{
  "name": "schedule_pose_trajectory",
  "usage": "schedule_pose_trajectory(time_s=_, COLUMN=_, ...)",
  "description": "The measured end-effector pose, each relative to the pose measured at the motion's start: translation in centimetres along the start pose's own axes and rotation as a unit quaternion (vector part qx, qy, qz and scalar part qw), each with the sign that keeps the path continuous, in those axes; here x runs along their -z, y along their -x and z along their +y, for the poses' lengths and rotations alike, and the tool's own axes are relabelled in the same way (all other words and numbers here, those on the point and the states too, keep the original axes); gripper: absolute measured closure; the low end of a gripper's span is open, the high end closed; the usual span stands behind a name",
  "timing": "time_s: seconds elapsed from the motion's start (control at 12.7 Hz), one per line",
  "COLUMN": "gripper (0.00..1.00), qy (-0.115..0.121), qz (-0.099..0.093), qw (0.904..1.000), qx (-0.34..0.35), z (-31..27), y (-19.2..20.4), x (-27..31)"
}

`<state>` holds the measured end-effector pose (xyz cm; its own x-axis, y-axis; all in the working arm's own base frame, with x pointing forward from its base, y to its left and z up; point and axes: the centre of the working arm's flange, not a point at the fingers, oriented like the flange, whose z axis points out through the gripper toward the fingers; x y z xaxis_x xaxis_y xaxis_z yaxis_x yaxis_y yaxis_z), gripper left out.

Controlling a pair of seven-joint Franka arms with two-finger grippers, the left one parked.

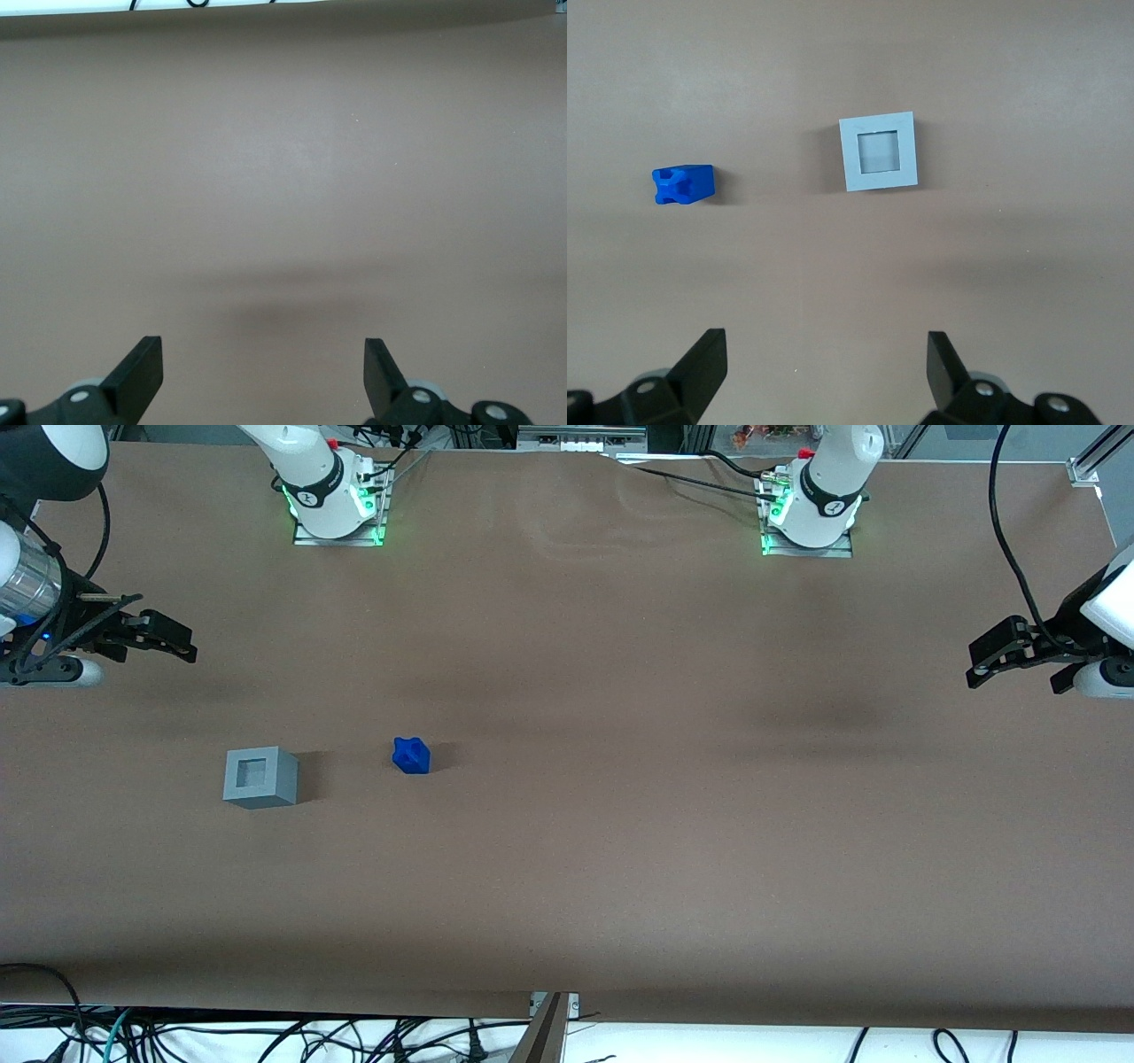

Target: Insert blue part into gray base with right arm

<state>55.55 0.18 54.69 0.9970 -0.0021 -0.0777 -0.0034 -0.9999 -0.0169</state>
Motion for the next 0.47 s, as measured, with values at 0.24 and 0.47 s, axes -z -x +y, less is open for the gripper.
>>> schedule_pose_trajectory(time_s=0.24, gripper=0.0, qy=0.0, qz=-0.001, qw=1.0, qx=0.0, z=0.0, y=0.0, x=-0.1)
schedule_pose_trajectory(time_s=0.47, gripper=0.0, qy=0.001, qz=-0.003, qw=0.9999, qx=0.014, z=-1.6, y=0.0, x=-0.6)
